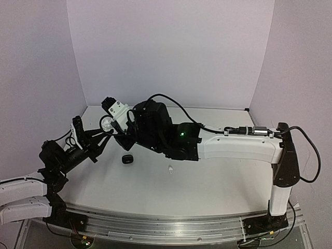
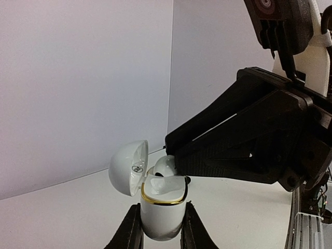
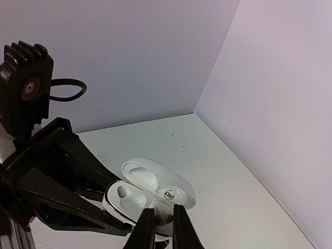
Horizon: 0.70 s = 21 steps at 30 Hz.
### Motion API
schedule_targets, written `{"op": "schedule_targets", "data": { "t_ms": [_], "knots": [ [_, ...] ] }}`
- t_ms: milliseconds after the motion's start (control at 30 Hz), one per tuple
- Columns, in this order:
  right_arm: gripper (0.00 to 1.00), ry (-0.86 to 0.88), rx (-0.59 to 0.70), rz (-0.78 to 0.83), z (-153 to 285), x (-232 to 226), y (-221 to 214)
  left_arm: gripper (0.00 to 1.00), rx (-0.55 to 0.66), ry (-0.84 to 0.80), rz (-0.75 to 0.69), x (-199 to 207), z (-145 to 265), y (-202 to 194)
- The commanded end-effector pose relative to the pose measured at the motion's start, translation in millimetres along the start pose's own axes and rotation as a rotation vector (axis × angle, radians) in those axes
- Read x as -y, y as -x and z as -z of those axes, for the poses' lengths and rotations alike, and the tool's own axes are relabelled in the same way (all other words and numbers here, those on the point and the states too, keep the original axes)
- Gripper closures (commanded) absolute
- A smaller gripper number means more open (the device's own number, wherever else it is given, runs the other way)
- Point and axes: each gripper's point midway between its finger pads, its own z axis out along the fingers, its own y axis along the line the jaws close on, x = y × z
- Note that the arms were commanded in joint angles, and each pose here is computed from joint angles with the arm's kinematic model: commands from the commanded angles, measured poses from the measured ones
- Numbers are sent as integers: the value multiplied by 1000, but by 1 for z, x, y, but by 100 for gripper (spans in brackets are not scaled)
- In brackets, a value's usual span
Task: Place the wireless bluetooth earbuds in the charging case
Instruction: Insert the right earbud into the right side groove of the charging case.
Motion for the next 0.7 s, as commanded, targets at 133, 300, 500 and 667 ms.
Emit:
{"op": "schedule_targets", "data": {
  "t_ms": [133,300,500,667],
  "knots": [
    [83,-2,15,-38,4,2,13,100,96,-1,-12,1,-4,35],
    [75,-3,62,-125,17,16,35,100,69,42,13,-6,-4,29],
    [58,56,133,-260,30,29,67,100,61,61,17,-10,-5,26],
    [46,-20,-18,-657,29,96,23,100,40,140,-13,-24,-4,21]
  ]
}}
